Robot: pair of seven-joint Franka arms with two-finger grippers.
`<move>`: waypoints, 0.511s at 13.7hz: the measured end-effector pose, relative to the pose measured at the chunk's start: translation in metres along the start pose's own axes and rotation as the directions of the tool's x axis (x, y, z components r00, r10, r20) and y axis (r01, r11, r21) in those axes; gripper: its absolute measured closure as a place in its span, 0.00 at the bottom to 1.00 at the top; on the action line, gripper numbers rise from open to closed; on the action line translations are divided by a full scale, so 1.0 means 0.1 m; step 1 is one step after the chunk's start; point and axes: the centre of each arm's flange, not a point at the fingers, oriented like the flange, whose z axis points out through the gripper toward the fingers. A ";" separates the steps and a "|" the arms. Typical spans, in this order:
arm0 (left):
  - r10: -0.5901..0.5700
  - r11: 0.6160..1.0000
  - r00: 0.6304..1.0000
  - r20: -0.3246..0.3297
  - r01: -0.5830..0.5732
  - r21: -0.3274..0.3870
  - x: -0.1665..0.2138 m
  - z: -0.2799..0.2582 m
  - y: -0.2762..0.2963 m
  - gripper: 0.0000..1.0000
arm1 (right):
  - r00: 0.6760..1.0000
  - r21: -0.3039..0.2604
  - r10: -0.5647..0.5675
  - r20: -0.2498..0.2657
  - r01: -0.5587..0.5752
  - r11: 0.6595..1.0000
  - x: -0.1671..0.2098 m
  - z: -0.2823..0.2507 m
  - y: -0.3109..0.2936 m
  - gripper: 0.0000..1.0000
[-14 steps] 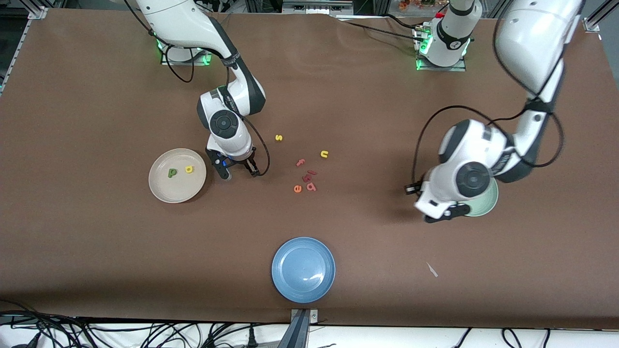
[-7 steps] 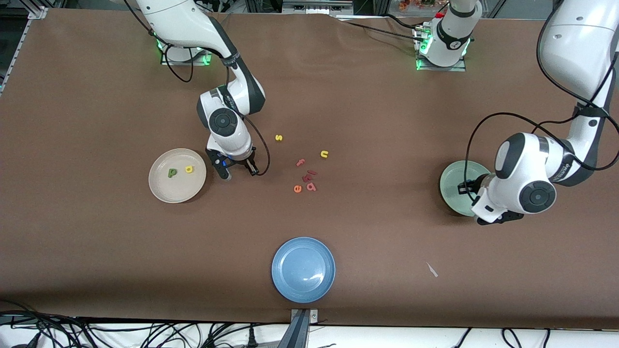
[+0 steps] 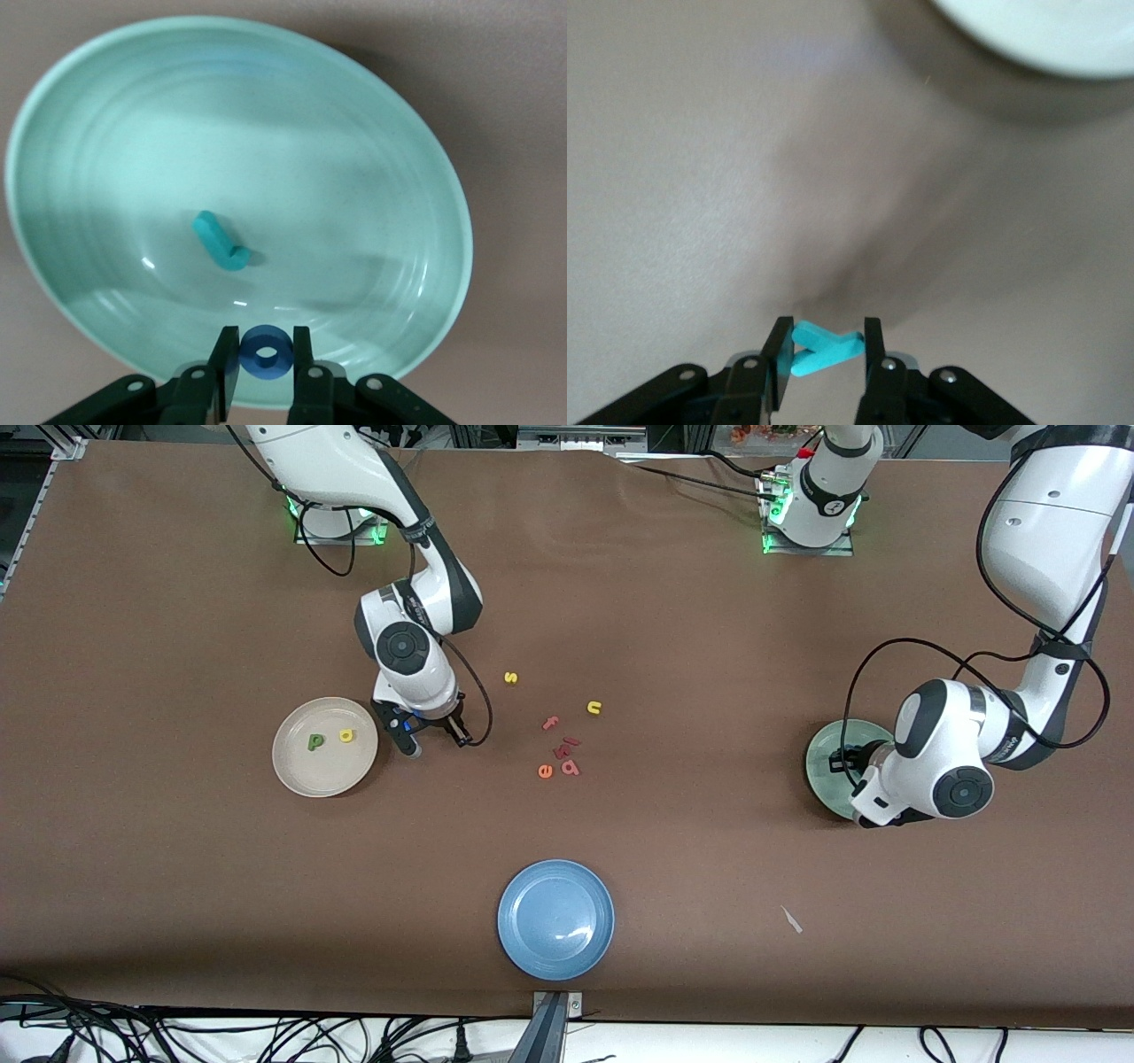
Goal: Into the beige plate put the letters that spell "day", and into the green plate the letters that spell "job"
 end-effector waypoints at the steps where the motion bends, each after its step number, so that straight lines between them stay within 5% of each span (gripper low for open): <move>1: 0.000 1.000 1.000 0.001 0.000 -0.003 0.00 0.05 0.00 0.74 | 0.999 -0.028 -0.043 0.004 0.043 0.999 0.15 -0.11 0.06 0.64; 3: -0.003 1.000 1.000 0.001 0.003 -0.007 0.01 0.09 -0.03 0.74 | 0.990 -0.072 -0.141 0.015 0.142 0.987 0.59 -0.33 0.23 0.64; 7: 0.009 1.000 0.998 -0.066 -0.011 -0.027 0.01 -0.24 0.07 0.39 | 0.947 -0.115 -0.321 0.028 0.322 0.940 1.51 -0.45 0.66 0.64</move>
